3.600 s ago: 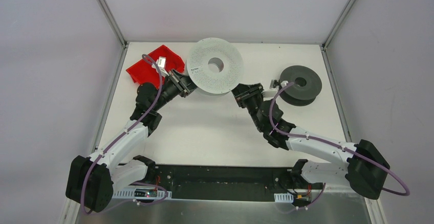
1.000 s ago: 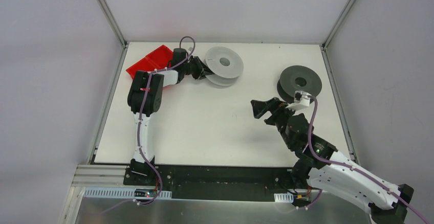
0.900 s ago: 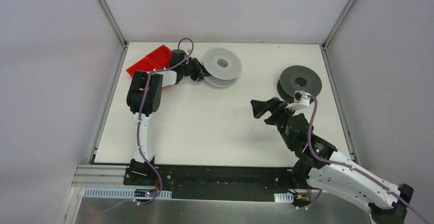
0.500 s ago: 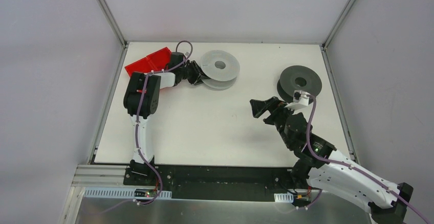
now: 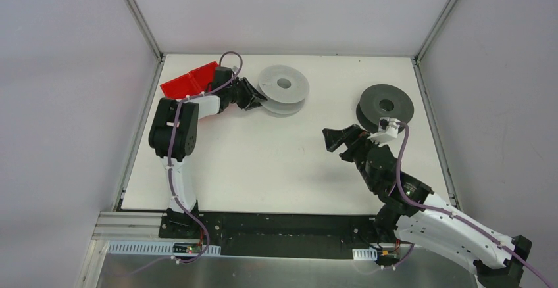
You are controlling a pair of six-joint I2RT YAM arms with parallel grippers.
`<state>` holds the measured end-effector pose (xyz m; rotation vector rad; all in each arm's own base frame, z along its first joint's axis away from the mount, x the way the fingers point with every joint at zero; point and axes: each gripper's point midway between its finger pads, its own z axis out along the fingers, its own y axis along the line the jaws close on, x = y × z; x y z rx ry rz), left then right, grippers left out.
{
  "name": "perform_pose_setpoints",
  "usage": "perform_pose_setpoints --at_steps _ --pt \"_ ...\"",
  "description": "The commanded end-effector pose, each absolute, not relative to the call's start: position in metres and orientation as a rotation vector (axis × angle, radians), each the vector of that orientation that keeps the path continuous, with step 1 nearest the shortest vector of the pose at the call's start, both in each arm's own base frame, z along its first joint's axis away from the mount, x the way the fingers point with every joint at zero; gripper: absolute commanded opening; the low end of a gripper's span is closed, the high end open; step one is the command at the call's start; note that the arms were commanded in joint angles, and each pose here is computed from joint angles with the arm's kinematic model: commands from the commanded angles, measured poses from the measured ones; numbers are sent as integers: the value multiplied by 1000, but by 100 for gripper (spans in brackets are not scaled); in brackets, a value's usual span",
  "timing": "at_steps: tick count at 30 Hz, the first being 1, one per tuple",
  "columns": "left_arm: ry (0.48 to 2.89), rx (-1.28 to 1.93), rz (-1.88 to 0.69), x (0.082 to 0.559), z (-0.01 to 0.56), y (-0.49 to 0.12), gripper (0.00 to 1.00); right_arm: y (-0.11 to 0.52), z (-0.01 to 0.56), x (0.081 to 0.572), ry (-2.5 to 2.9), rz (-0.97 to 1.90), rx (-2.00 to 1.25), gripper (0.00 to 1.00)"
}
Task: Wrap the cables
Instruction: Place the cable reel at the center of the board.
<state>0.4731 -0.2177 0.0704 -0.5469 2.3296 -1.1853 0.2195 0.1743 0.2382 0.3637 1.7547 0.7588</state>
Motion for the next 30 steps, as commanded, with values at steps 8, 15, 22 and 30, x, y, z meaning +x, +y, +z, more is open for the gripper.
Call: perform_pose_setpoints --at_steps 8,15,22,30 --pt "2232 -520 -1125 447 121 -202 30 160 249 221 1763 736 523 99" --pt "2215 -533 -1038 411 132 -185 33 149 241 219 1771 713 589 99" --pt "2231 -396 -622 401 171 -135 37 155 237 212 1777 781 559 99" --pt "2133 -411 -4 445 203 -38 41 174 235 207 1819 850 467 99"
